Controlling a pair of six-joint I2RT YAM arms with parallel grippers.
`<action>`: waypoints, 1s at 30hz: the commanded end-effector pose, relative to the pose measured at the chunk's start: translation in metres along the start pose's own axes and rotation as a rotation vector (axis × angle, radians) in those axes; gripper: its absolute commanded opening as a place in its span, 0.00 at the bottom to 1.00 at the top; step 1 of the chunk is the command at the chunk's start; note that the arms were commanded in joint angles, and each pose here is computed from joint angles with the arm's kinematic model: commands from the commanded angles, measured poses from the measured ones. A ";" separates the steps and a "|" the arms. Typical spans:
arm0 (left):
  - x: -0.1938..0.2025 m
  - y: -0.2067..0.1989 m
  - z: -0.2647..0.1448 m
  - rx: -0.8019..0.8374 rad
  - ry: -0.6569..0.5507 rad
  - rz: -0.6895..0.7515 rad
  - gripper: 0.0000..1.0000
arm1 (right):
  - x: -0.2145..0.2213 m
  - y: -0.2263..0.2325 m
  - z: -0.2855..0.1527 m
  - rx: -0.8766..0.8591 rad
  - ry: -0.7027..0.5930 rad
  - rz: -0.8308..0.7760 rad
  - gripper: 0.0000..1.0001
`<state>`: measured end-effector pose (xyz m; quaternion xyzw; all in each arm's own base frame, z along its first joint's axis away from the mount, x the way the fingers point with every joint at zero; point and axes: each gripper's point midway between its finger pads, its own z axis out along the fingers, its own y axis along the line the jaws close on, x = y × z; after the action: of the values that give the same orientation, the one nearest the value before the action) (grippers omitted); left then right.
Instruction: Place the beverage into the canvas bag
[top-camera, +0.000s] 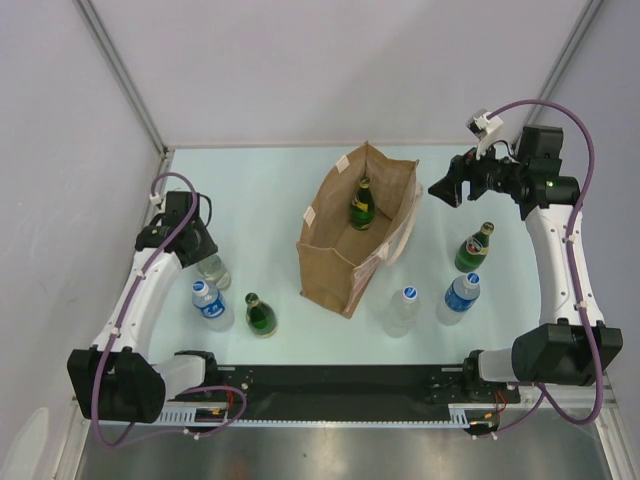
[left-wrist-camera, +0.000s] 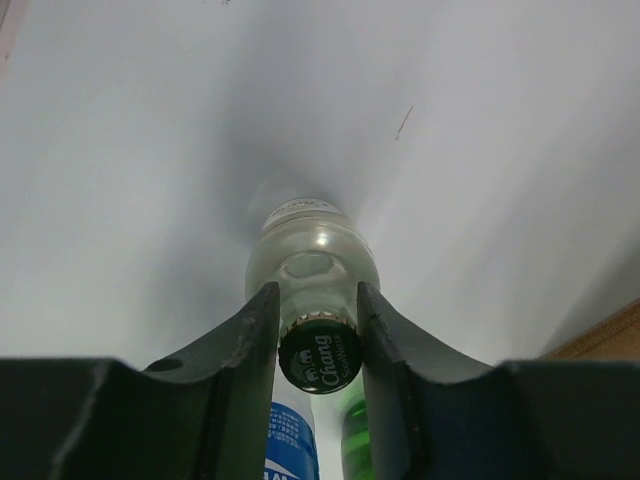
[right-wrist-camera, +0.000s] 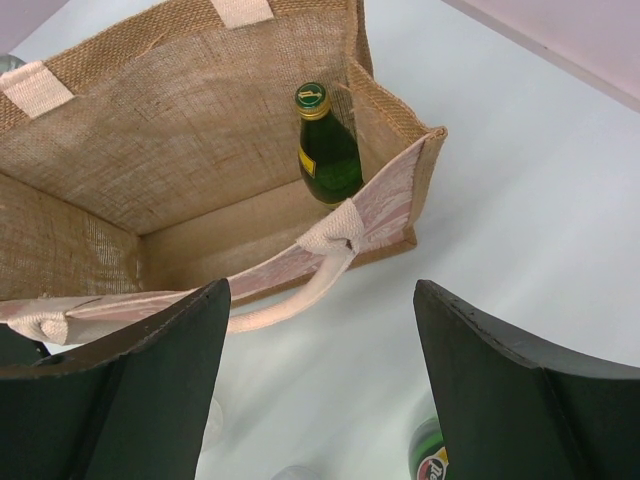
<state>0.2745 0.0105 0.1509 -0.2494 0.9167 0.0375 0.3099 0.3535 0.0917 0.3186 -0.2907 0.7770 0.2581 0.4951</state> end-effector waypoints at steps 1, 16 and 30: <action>-0.006 -0.006 0.002 0.031 -0.016 -0.006 0.36 | -0.012 0.002 -0.003 -0.005 -0.037 -0.023 0.80; -0.042 -0.024 -0.045 0.170 -0.120 0.081 0.00 | -0.014 0.001 0.001 -0.021 -0.036 -0.014 0.80; -0.079 -0.074 -0.111 0.390 -0.246 0.226 0.00 | -0.018 0.010 0.013 -0.063 -0.030 -0.028 0.80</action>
<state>0.2843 -0.0276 0.2236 -0.1165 0.9263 -0.0366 0.3565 0.3572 0.1029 0.3098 -0.2952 0.7798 0.2749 0.4787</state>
